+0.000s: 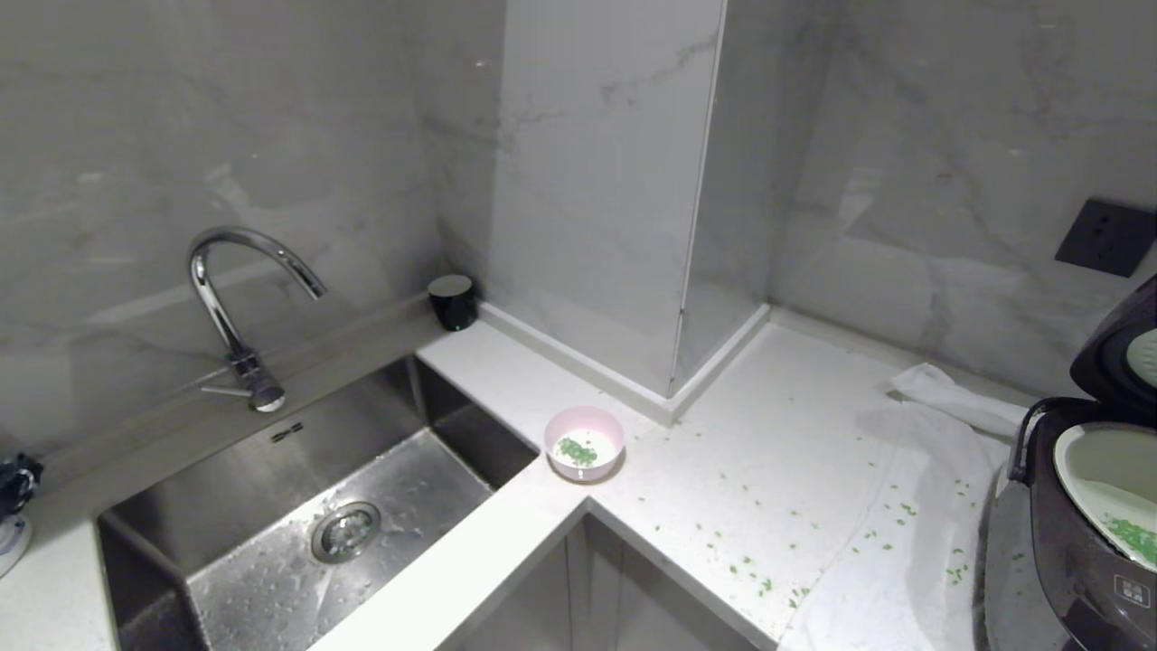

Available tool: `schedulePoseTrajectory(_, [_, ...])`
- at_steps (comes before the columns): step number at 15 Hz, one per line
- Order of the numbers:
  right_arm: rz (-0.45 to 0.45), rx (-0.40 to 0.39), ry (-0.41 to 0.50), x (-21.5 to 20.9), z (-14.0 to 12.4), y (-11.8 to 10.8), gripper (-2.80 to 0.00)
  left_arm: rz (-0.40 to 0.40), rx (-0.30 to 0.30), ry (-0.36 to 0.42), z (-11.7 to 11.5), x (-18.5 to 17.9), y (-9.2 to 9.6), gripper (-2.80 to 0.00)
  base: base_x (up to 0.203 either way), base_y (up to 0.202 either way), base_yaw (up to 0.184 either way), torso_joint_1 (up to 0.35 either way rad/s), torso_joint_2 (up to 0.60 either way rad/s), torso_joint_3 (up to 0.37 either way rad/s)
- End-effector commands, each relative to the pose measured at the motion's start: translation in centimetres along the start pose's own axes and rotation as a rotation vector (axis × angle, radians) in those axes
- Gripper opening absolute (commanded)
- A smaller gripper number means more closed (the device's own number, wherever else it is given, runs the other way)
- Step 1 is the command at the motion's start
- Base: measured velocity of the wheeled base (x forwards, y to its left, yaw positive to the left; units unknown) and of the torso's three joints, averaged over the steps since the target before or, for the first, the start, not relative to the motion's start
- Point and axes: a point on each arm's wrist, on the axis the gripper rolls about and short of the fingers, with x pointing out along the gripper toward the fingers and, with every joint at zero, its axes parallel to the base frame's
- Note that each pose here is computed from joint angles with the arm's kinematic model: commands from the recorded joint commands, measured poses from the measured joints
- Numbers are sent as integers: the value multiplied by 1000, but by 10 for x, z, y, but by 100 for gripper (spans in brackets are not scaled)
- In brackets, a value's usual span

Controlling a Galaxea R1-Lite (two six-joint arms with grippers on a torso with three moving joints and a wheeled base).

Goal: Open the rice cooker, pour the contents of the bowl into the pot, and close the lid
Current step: Turn on the tap

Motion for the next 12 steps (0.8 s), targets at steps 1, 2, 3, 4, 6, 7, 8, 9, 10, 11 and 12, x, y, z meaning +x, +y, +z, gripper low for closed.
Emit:
schedulePoseTrajectory(1, [1, 0, 0, 0, 0, 0, -280, 49, -6, 210, -3, 76, -1, -280, 0, 0, 0, 0, 0, 0])
schedulePoseTrajectory(2, [1, 0, 0, 0, 0, 0, -280, 71, -13, 225, -3, 96, -1, -280, 0, 0, 0, 0, 0, 0])
schedulePoseTrajectory(3, [-1, 1, -5, 0, 0, 0, -280, 89, -20, 223, -2, 114, -2, -280, 0, 0, 0, 0, 0, 0])
schedulePoseTrajectory(4, [-4, 3, -32, 1, 2, 0, -280, 98, -25, 201, 0, 127, -2, -280, 0, 0, 0, 0, 0, 0])
schedulePoseTrajectory(6, [-5, 4, -46, 2, 2, 0, -280, 83, -22, 165, 3, 139, -9, -280, 0, 0, 0, 0, 0, 0])
schedulePoseTrajectory(7, [-5, 4, -46, 2, 2, 0, -280, 89, -19, 183, -1, 140, -8, -280, 0, 0, 0, 0, 0, 0])
schedulePoseTrajectory(8, [-5, 4, -46, 2, 1, 0, -280, 98, -18, 198, -5, 139, -7, -280, 0, 0, 0, 0, 0, 0])
schedulePoseTrajectory(9, [-5, 4, -47, 2, 1, 0, -280, 97, -16, 196, -4, 140, -8, -280, 0, 0, 0, 0, 0, 0])
schedulePoseTrajectory(10, [-5, 4, -46, 2, 2, 0, -280, 89, -11, 181, 0, 141, -9, -280, 0, 0, 0, 0, 0, 0])
schedulePoseTrajectory(11, [-5, 4, -47, 2, 1, 0, -280, 75, 3, 167, 5, 146, -12, -280, 0, 0, 0, 0, 0, 0])
schedulePoseTrajectory(12, [-5, 4, -46, 2, 2, 0, -280, 72, 8, 182, 3, 153, -14, -280, 0, 0, 0, 0, 0, 0])
